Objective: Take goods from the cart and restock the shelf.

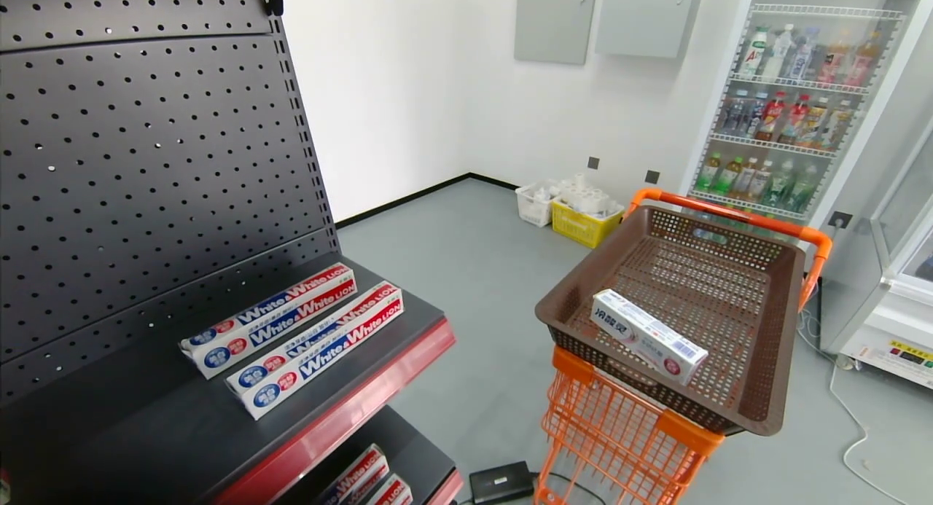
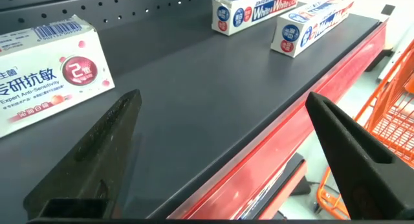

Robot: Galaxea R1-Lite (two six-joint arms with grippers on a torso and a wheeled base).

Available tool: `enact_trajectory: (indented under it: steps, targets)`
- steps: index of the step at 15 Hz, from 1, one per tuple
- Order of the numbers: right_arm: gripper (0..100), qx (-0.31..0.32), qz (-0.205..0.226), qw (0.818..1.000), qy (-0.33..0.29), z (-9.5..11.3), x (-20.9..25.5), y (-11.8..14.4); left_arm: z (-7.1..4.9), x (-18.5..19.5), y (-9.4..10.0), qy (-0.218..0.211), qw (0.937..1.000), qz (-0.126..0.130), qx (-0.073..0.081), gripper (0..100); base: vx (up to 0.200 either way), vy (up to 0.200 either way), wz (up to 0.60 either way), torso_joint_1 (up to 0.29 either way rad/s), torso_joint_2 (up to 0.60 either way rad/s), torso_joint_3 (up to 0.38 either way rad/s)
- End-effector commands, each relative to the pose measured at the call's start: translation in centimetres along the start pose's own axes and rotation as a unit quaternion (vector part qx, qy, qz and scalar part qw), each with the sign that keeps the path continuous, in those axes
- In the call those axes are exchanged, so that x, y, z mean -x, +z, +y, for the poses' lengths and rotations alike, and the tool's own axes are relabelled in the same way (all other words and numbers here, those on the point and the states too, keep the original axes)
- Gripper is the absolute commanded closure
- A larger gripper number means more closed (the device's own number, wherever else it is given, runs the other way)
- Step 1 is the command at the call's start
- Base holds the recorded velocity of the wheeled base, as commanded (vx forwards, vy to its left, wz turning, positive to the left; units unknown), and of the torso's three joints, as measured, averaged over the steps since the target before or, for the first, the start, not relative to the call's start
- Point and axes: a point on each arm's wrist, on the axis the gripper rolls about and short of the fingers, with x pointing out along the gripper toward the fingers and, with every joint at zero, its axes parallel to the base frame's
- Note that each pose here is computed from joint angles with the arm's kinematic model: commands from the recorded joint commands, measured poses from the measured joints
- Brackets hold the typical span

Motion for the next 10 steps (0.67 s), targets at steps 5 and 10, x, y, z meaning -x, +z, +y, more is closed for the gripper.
enact_trajectory:
  steps: [5, 10]
  targets:
    - [0, 0.148, 0.135, 0.975, 0.093, -1.3, -9.7, 5.2, 0.0, 0.0, 0.0, 0.001, 1.0, 0.0, 0.0, 0, 0.0, 0.0, 0.0, 0.0, 0.0, 0.0]
    - [0, 0.237, 0.161, 0.946, 0.152, -1.3, -15.6, 6.1, 0.0, 0.0, 0.0, 0.001, 1.0, 0.0, 0.0, 0, 0.0, 0.0, 0.0, 0.0, 0.0, 0.0]
